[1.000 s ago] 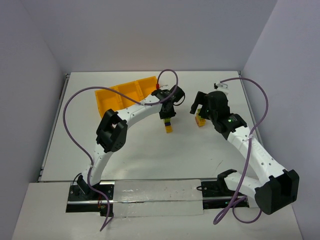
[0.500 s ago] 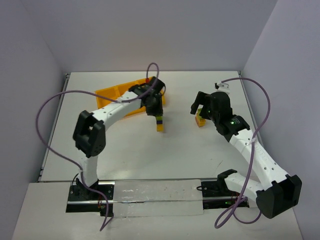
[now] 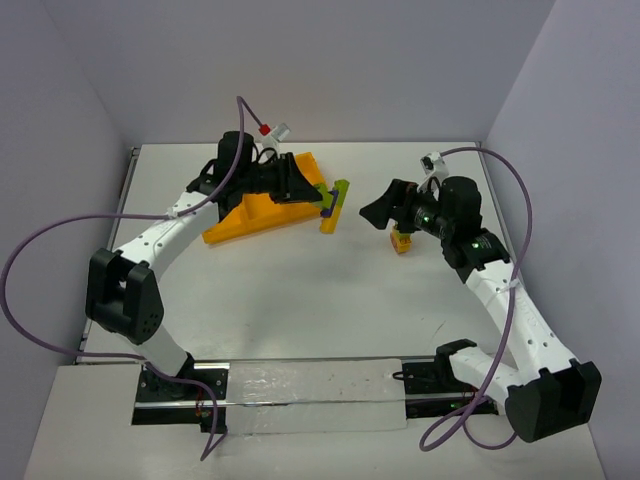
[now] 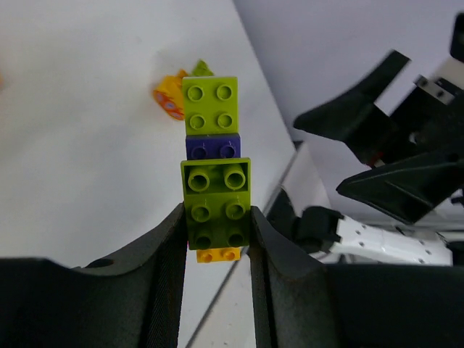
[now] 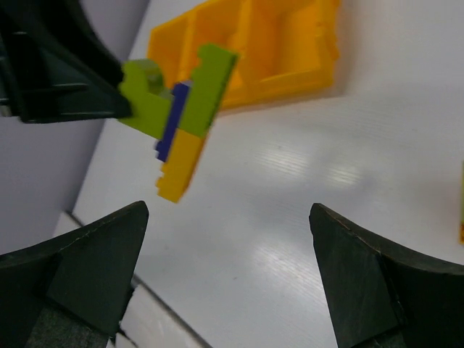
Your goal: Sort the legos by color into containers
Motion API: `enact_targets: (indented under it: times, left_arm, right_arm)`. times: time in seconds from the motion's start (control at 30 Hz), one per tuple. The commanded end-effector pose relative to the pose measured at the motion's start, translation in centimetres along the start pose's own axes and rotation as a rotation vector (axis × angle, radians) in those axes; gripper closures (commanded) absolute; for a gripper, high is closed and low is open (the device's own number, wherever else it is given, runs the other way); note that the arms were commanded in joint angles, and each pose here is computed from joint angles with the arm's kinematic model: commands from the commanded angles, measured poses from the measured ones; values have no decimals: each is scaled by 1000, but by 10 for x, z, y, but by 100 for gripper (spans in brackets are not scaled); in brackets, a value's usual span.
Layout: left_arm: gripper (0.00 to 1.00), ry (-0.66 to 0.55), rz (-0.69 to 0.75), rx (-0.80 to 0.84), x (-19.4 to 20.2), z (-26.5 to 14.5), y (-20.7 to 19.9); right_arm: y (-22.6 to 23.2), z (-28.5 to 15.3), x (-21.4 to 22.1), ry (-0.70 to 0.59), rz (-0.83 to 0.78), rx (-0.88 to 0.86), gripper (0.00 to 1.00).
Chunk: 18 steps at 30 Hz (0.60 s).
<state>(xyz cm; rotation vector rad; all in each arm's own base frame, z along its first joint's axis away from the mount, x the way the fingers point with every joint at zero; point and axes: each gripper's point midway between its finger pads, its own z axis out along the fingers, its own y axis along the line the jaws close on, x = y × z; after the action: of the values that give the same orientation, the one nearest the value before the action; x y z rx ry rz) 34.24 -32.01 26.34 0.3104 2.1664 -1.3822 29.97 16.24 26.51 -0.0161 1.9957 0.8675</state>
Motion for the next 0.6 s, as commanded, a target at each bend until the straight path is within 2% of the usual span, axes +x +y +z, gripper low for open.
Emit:
enact_targets:
  times: [0.0, 0.23, 0.57]
  left_arm:
    - [100, -6, 140, 370, -7, -22, -75]
    - [100, -17, 160, 483, -10, -31, -97]
    - [100, 4, 131, 578, -8, -33, -106]
  right_arm:
    - [48, -2, -3, 30, 5, -305, 0]
    - [55, 3, -5, 20, 71, -394, 0]
    - [69, 3, -6, 6, 111, -515, 2]
